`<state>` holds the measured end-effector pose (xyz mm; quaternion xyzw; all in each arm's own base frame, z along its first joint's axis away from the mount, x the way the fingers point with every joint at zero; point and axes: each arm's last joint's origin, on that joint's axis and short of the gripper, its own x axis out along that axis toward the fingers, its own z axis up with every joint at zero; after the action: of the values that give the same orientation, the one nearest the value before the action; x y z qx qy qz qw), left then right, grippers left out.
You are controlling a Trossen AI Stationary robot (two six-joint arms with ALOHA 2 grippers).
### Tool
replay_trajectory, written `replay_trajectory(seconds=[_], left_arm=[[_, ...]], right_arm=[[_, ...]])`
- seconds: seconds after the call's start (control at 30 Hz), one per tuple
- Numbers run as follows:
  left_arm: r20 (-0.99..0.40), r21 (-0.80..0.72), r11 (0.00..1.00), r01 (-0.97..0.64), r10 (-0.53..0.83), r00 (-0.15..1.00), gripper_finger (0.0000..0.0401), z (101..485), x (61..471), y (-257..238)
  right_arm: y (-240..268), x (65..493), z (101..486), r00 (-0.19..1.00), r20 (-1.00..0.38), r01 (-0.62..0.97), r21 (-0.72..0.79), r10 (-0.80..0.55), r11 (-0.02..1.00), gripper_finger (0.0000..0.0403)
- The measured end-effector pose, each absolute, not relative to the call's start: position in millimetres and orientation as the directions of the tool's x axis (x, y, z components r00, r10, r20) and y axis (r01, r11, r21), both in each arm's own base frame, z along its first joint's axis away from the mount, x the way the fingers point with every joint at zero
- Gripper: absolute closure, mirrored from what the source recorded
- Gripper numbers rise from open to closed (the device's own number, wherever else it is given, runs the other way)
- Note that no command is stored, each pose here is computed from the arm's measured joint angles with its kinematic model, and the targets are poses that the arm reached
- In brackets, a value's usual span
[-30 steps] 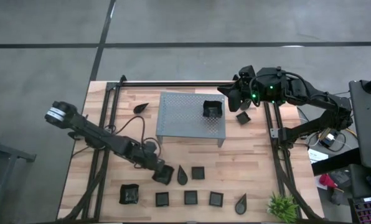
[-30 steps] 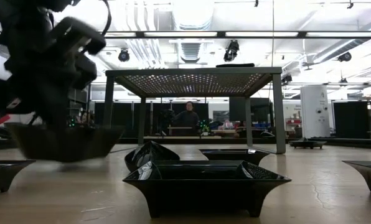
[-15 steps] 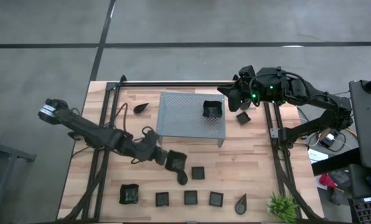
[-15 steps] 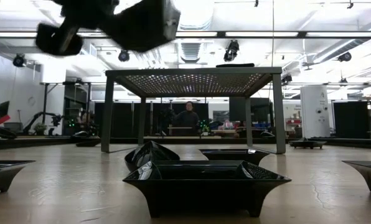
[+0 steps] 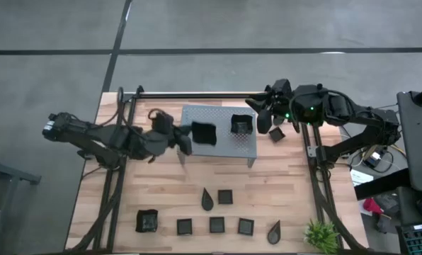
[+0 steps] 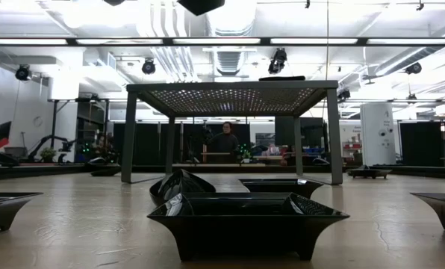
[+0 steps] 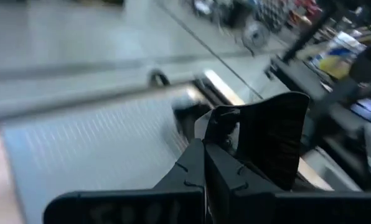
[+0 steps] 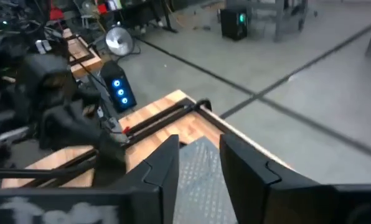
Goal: Pick & Place Mini shaped plates
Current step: Stack the black distorted square plate on top of the other black distorted square plates on the shelf
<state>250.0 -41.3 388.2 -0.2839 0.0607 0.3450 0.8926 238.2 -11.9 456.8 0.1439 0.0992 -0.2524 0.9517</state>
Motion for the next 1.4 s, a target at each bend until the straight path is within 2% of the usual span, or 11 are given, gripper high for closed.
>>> replay_trajectory(seconds=[0.23,0.5,0.6,0.77,1.17,1.4], left_arm=[[-0.208,-0.352,0.516,-0.781,0.77,0.603,0.0401,410,247,-15],[-0.107,-0.339,0.383,-0.859,0.892,0.44,0.0401,426,246,6],[-0.063,-0.283,0.364,-0.887,0.916,0.396,0.0401,432,250,9],[-0.026,-0.171,0.408,-0.897,0.908,0.418,0.0401,439,256,9],[-0.019,-0.162,0.444,-0.881,0.891,0.453,0.0401,437,266,9],[-0.015,-0.177,0.47,-0.865,0.877,0.48,0.0401,437,267,7]], right_arm=[[-10,257,447,0.817,-0.268,0.552,0.11,-0.51,0.826,0.0244],[-10,300,431,0.794,-0.237,0.58,0.021,-0.559,0.814,0.0259],[-10,314,426,0.791,-0.209,0.588,0.0,-0.575,0.809,0.0267],[-10,333,420,0.801,-0.169,0.573,-0.061,-0.574,0.817,0.0275],[-18,346,418,0.77,-0.098,0.631,-0.031,-0.631,0.775,0.0251],[-25,346,418,0.758,-0.095,0.646,-0.019,-0.645,0.763,0.0259]])
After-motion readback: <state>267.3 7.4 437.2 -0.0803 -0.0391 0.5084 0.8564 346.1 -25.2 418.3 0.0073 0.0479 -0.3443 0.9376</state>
